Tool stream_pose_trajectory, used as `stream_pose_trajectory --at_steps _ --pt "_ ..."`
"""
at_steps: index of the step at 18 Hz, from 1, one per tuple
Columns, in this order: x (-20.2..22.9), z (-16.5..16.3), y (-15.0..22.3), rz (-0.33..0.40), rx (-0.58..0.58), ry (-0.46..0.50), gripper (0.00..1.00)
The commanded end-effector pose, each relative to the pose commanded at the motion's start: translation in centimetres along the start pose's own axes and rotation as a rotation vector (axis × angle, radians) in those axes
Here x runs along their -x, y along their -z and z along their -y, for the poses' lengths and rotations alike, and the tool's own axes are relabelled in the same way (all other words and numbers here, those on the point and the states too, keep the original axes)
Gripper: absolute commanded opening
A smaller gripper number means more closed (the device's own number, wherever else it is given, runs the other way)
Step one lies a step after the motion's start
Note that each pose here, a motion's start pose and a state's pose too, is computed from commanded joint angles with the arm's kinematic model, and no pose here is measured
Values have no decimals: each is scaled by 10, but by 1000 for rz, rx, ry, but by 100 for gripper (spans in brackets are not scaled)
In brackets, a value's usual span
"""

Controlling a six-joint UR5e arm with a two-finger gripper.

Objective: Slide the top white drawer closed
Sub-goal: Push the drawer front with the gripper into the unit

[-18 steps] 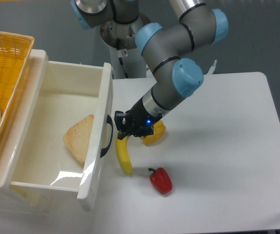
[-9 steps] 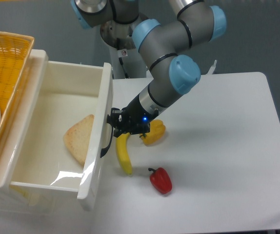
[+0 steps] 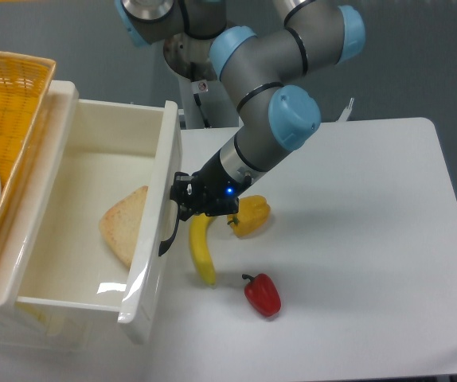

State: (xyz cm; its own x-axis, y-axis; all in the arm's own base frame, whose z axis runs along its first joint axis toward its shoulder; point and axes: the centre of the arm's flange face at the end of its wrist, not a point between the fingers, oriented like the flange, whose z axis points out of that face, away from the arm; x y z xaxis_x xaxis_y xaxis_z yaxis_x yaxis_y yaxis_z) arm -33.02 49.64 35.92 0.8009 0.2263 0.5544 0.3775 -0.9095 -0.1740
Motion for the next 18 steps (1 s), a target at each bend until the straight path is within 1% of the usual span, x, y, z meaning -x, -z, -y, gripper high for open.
stream_pose_trajectory --at_steps 18 --pt "-29 4 -21 -12 35 -32 7"
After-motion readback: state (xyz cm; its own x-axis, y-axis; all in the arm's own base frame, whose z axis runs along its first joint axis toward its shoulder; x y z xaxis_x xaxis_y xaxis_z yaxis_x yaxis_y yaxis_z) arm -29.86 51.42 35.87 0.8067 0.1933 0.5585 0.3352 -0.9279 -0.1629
